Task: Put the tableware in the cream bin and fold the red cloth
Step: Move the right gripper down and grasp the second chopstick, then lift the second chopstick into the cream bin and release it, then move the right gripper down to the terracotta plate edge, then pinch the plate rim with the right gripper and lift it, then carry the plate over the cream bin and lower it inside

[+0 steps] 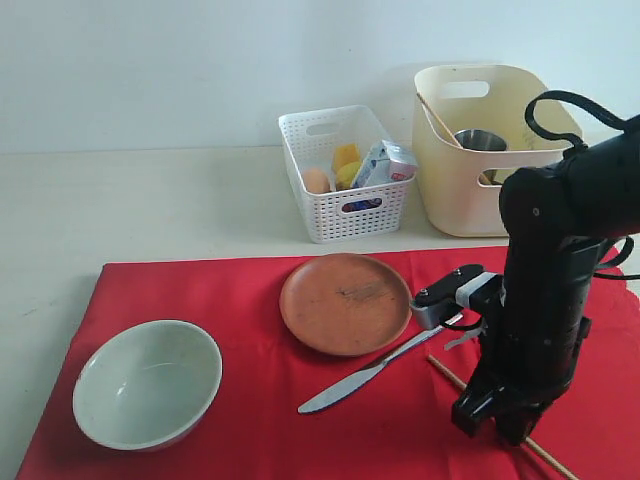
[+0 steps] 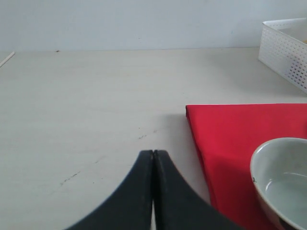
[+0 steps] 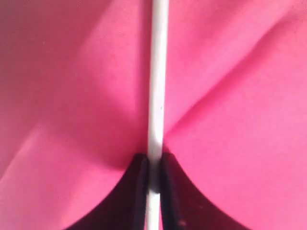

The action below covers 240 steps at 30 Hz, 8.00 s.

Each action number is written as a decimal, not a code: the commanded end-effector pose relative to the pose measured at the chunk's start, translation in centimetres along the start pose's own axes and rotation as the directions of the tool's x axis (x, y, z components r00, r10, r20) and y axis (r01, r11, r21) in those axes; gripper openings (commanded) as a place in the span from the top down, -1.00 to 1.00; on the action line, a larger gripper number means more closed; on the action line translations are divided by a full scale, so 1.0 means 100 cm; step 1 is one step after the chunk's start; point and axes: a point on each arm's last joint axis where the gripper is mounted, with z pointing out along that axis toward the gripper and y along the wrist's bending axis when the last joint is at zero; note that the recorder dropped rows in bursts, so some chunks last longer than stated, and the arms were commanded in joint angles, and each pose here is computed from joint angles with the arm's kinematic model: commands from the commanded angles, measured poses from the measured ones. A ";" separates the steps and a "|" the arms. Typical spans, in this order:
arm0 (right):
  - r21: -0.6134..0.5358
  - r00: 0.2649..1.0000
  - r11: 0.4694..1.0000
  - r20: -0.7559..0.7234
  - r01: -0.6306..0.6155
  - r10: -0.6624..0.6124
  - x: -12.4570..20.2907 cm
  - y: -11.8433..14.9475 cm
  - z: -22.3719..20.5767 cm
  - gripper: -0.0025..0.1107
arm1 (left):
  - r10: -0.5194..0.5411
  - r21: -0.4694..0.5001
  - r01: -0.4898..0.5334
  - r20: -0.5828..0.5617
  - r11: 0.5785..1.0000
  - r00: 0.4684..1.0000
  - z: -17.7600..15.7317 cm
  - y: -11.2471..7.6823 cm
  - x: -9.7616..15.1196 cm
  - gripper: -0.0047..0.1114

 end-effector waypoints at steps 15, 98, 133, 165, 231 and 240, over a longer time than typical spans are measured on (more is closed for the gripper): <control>0.162 0.928 0.985 0.372 -0.056 -0.008 0.022 0.002 -0.097 0.96 | 0.000 -0.002 0.000 0.011 1.000 1.000 0.000 0.000 0.000 0.92; 0.095 0.562 0.875 0.798 -0.475 0.218 -0.020 -0.135 -0.225 0.11 | 0.000 -0.002 0.000 0.011 1.000 1.000 0.000 0.000 0.000 0.92; -0.483 0.779 0.870 0.507 -0.099 0.370 -0.061 -0.077 -0.119 0.11 | 0.000 -0.002 0.000 0.011 1.000 1.000 0.000 0.000 0.000 0.92; -0.509 0.886 0.827 0.235 -0.239 0.400 -0.099 -0.075 -0.012 0.11 | 0.000 -0.002 0.000 0.011 1.000 1.000 0.000 0.000 0.000 0.92; -0.068 0.470 0.847 0.807 -0.527 0.357 -0.007 -0.225 -0.249 0.96 | 0.000 -0.002 0.000 0.011 1.000 1.000 0.000 0.000 0.000 0.92; -0.056 0.504 0.838 0.776 -0.542 0.378 -0.031 -0.239 -0.220 0.96 | 0.000 -0.002 0.000 0.011 1.000 1.000 0.000 0.000 0.000 0.92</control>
